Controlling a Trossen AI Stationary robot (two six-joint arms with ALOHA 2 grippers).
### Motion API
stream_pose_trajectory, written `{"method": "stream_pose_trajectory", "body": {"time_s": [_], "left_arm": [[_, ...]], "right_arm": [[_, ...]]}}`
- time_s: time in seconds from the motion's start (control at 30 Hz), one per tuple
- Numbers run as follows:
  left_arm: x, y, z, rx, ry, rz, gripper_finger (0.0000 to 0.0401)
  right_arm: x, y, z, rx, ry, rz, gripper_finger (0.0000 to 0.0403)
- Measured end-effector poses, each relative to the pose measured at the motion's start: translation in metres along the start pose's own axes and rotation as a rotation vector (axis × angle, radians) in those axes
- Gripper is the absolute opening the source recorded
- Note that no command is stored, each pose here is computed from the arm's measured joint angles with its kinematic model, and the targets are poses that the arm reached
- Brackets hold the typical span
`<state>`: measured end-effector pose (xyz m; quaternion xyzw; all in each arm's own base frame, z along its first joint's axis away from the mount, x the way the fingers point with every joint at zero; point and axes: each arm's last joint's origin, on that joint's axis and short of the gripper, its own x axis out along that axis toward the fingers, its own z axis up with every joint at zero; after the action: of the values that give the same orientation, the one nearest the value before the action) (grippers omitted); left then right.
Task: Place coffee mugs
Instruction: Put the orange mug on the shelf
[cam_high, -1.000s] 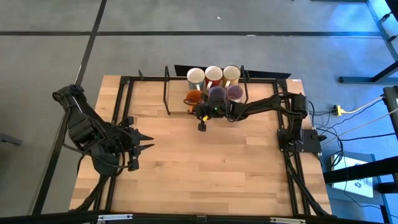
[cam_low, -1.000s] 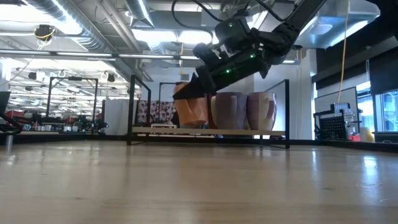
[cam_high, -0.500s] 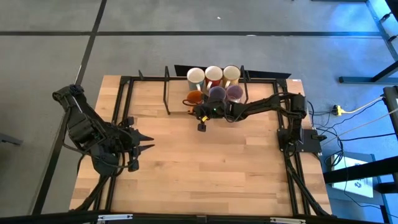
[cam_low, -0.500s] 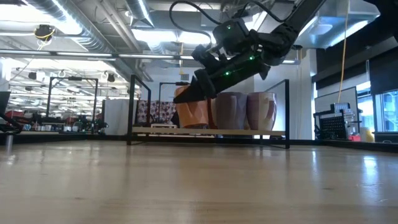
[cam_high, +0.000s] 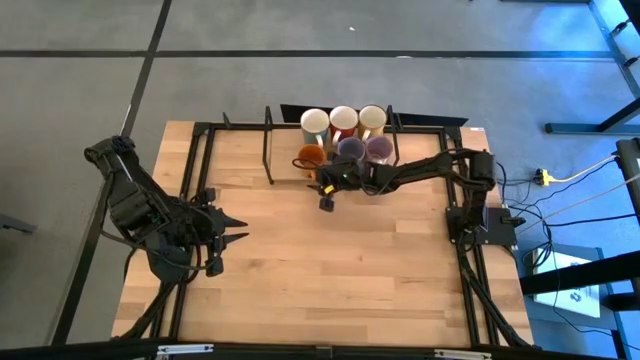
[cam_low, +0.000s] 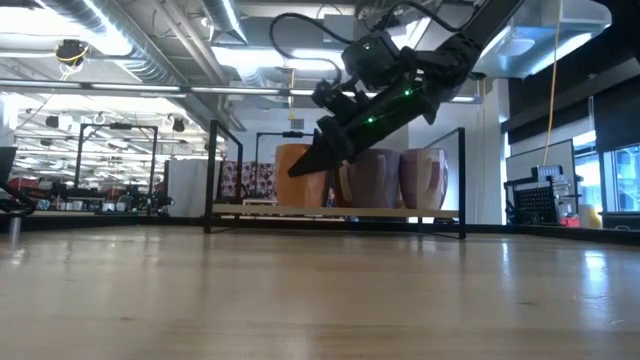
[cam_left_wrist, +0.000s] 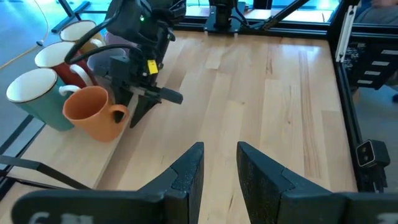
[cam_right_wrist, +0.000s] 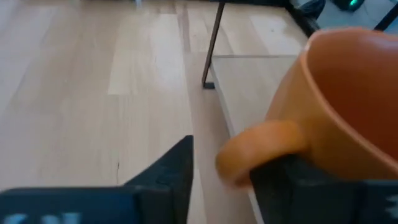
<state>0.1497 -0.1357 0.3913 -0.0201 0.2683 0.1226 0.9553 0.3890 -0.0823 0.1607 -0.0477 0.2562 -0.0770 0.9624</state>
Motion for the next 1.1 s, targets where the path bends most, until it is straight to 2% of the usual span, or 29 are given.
{"method": "stream_pose_trajectory", "body": {"time_s": [0.1,0.23,0.5,0.77,0.97,1.1], "left_arm": [[0.0,0.0,0.0,0.0,0.0,0.0,0.0089],[0.0,0.0,0.0,0.0,0.0,0.0,0.0089],[0.0,0.0,0.0,0.002,0.001,0.001,0.0089],[0.0,0.0,0.0,0.003,0.001,0.001,0.0089],[0.0,0.0,0.0,0.014,0.002,0.001,0.0089],[0.0,0.0,0.0,0.022,0.002,0.001,0.0089]], "right_arm": [[-0.002,0.0,0.0,0.003,0.021,0.003,0.0163],[-0.006,-0.001,0.005,0.034,0.004,-0.001,0.0177],[-0.028,-0.004,0.018,0.098,0.039,-0.043,0.0178],[-0.048,-0.001,0.034,0.12,0.014,-0.007,0.0179],[-0.069,0.01,0.051,0.111,-0.028,-0.022,0.0179],[-0.077,0.013,0.073,0.095,-0.031,-0.035,0.0179]]}}
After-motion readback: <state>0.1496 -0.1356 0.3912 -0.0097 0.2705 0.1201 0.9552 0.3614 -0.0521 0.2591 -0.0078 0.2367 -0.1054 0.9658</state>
